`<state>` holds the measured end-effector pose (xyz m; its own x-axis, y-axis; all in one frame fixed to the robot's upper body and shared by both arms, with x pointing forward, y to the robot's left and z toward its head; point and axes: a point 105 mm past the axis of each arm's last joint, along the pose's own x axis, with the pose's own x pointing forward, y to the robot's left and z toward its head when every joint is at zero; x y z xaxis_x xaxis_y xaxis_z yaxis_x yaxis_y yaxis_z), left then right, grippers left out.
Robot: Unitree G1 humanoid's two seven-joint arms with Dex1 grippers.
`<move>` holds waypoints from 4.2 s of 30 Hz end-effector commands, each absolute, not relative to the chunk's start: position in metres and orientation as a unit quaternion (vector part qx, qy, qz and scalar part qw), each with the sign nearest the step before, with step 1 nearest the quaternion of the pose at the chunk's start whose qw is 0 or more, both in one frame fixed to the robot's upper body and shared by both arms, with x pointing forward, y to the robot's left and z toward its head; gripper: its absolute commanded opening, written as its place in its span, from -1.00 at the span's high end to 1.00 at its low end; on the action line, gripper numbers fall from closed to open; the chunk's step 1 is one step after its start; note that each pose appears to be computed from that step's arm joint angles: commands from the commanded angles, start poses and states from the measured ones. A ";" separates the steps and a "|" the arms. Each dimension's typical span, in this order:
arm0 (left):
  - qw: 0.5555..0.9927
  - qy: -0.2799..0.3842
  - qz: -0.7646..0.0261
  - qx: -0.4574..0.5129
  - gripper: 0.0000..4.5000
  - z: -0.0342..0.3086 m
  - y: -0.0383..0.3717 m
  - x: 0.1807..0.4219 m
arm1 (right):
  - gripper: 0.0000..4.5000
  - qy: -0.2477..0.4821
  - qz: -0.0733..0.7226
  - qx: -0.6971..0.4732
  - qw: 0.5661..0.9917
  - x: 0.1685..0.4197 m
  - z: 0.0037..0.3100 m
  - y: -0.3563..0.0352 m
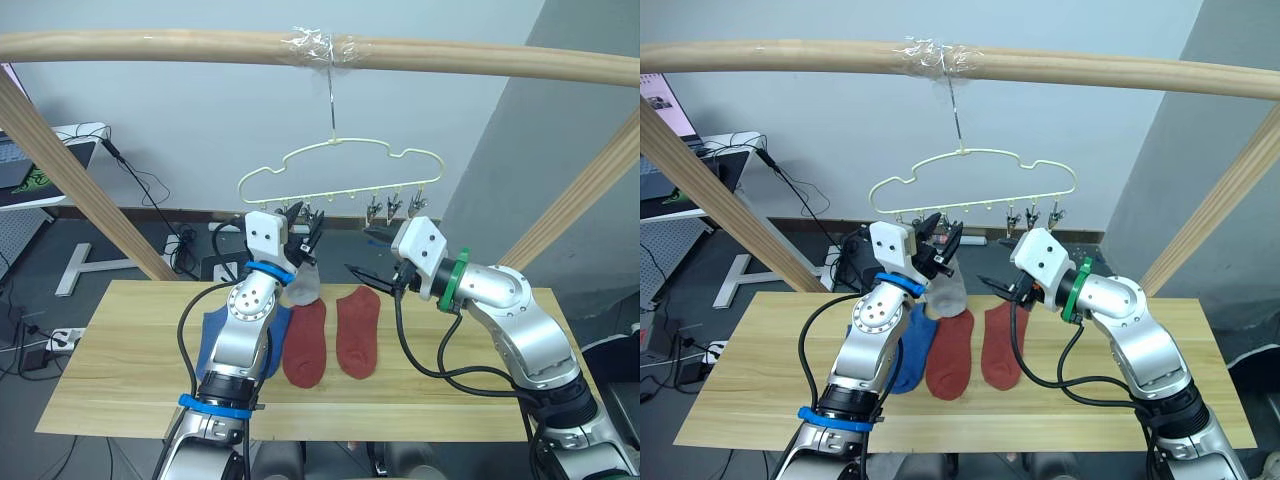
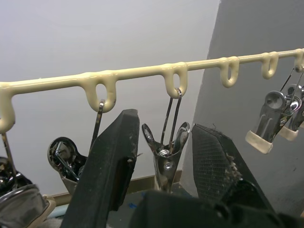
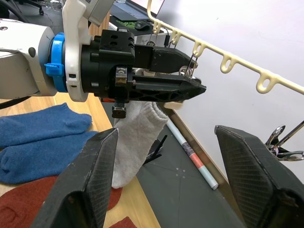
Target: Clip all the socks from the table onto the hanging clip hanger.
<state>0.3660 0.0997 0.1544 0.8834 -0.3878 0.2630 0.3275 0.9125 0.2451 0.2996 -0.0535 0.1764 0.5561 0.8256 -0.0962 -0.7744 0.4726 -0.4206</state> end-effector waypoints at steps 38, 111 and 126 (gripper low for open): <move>0.954 -0.179 -0.224 0.089 1.00 0.184 0.107 0.359 | -1.00 0.144 0.291 -0.148 0.934 0.350 0.011 -0.039; 0.940 -0.071 -0.333 0.016 -0.11 0.175 0.128 0.335 | -0.12 -0.048 0.404 -0.124 0.905 0.337 0.162 0.043; 0.828 -0.057 -0.521 0.201 -0.11 0.147 0.130 0.279 | -0.28 -0.046 0.313 -0.140 0.938 0.306 0.171 -0.044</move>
